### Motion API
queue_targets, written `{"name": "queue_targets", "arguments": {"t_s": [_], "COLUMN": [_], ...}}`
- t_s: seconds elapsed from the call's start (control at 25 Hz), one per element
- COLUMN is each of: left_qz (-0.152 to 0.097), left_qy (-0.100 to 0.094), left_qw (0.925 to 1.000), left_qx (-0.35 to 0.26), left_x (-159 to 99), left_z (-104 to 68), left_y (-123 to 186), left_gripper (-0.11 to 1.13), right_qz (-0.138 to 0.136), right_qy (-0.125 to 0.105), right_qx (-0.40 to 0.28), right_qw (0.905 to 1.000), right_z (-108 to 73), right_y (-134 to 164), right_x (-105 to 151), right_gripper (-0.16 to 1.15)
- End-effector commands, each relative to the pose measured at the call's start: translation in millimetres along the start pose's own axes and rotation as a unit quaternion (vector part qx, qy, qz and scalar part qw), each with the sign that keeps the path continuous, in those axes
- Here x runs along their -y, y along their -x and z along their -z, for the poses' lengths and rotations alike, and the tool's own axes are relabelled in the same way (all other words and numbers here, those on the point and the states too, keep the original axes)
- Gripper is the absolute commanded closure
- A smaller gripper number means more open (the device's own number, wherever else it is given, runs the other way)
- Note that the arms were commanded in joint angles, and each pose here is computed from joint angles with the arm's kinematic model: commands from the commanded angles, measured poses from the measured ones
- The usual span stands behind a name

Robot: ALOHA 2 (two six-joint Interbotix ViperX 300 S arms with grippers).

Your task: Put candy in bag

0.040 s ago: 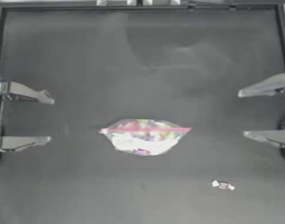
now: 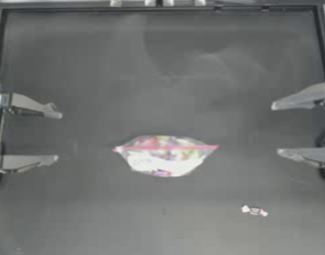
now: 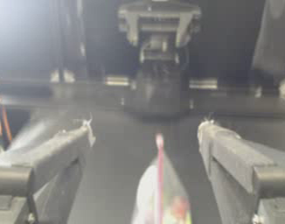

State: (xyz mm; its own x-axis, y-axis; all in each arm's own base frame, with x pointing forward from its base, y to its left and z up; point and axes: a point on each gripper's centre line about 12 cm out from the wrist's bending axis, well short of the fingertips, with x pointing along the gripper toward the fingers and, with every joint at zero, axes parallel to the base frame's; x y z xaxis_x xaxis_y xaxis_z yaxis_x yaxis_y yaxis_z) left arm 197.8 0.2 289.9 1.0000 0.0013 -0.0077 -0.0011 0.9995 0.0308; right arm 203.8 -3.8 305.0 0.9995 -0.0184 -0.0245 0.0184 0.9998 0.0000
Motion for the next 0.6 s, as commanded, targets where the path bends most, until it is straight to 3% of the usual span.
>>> {"name": "queue_targets", "arguments": {"t_s": [0.04,0.28,0.6], "left_qz": [-0.002,-0.006,-0.011], "left_qy": [0.008,0.013,0.014], "left_qw": [1.0000,0.9997,0.9993], "left_qx": [-0.004,-0.020,-0.032], "left_x": [-1,-2,-4], "left_z": [-3.9,0.4,3.5], "left_y": [-4,-4,-3], "left_gripper": [0.01,0.01,0.01], "right_qz": [0.012,0.029,0.033], "right_qy": [-0.011,-0.016,-0.015], "right_qx": [-0.031,-0.120,-0.214], "right_qw": [0.9994,0.9923,0.9761], "right_z": [-20.8,-34.9,-49.5], "right_y": [-10,-36,-79], "right_x": [5,14,20], "right_gripper": [-0.02,-0.02,-0.02]}}
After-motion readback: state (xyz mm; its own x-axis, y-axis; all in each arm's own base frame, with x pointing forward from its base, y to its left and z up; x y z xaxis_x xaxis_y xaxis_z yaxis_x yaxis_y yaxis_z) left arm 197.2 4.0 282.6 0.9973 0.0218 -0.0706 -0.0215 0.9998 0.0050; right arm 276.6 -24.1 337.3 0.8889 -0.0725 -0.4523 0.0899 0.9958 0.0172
